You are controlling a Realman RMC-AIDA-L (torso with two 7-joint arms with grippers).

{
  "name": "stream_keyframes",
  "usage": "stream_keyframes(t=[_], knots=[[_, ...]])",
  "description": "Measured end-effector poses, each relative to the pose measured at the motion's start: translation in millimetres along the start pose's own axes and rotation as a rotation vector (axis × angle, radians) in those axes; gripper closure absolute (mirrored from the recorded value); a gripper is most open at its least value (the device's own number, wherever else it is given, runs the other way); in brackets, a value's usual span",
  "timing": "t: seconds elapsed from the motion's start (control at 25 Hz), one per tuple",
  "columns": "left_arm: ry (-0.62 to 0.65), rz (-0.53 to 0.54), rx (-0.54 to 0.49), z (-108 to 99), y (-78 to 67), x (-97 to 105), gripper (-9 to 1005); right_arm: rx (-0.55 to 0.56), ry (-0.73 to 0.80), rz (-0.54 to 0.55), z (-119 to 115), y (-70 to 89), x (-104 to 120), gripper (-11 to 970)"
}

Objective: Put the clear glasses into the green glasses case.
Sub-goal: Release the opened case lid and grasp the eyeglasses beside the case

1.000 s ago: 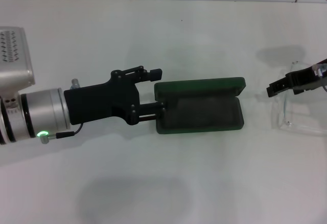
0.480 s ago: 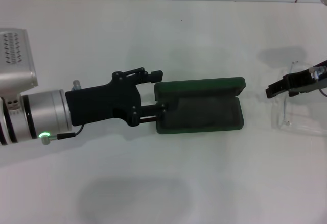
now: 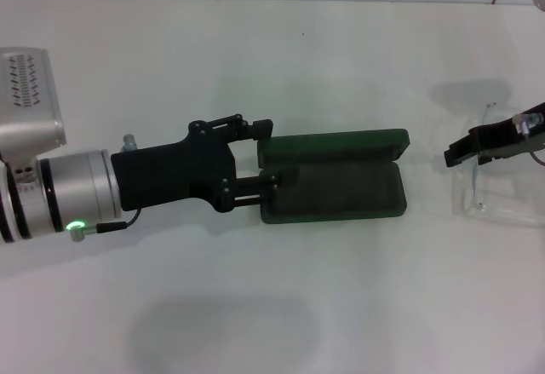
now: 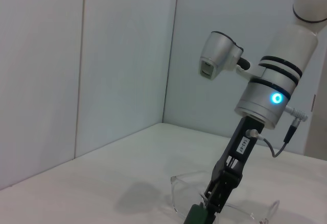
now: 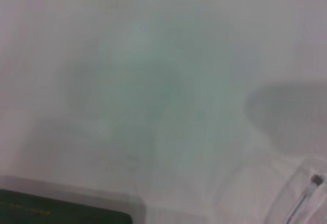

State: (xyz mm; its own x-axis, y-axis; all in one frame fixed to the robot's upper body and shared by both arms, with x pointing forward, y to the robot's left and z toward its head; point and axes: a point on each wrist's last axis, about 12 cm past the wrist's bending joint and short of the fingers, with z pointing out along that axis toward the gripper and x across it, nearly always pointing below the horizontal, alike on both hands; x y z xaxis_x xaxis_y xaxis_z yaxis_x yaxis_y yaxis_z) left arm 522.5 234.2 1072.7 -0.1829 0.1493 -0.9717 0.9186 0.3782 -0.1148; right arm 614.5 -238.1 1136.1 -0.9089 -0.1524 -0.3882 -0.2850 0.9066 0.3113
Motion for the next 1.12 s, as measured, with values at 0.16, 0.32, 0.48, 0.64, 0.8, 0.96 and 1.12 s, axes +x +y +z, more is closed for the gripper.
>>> stream_keyframes(t=[0.16, 0.32, 0.48, 0.64, 0.8, 0.96, 1.12], knots=[[0.000, 0.000, 0.000, 0, 0.0, 0, 227, -0.010, 0.006, 0.000, 0, 1.5, 1, 479], [0.000, 0.000, 0.000, 0, 0.0, 0, 227, -0.011, 0.007, -0.001, 0, 1.7, 1, 492], [0.000, -0.001, 0.000, 0, 0.0, 0, 227, -0.011, 0.010, -0.002, 1, 1.9, 1, 512], [0.000, 0.000, 0.000, 0, 0.0, 0, 227, -0.009, 0.013, -0.007, 1, 2.4, 2, 531], [-0.001, 0.000, 0.000, 0, 0.0, 0, 227, -0.006, 0.011, -0.018, 0, 2.9, 1, 550], [-0.003, -0.001, -0.002, 0, 0.2, 0, 228, -0.005, 0.012, -0.030, -4, 1.6, 3, 642], [-0.008, -0.006, -0.004, 0, 0.5, -1, 228, -0.024, 0.011, -0.050, -10, 0.8, 7, 729]])
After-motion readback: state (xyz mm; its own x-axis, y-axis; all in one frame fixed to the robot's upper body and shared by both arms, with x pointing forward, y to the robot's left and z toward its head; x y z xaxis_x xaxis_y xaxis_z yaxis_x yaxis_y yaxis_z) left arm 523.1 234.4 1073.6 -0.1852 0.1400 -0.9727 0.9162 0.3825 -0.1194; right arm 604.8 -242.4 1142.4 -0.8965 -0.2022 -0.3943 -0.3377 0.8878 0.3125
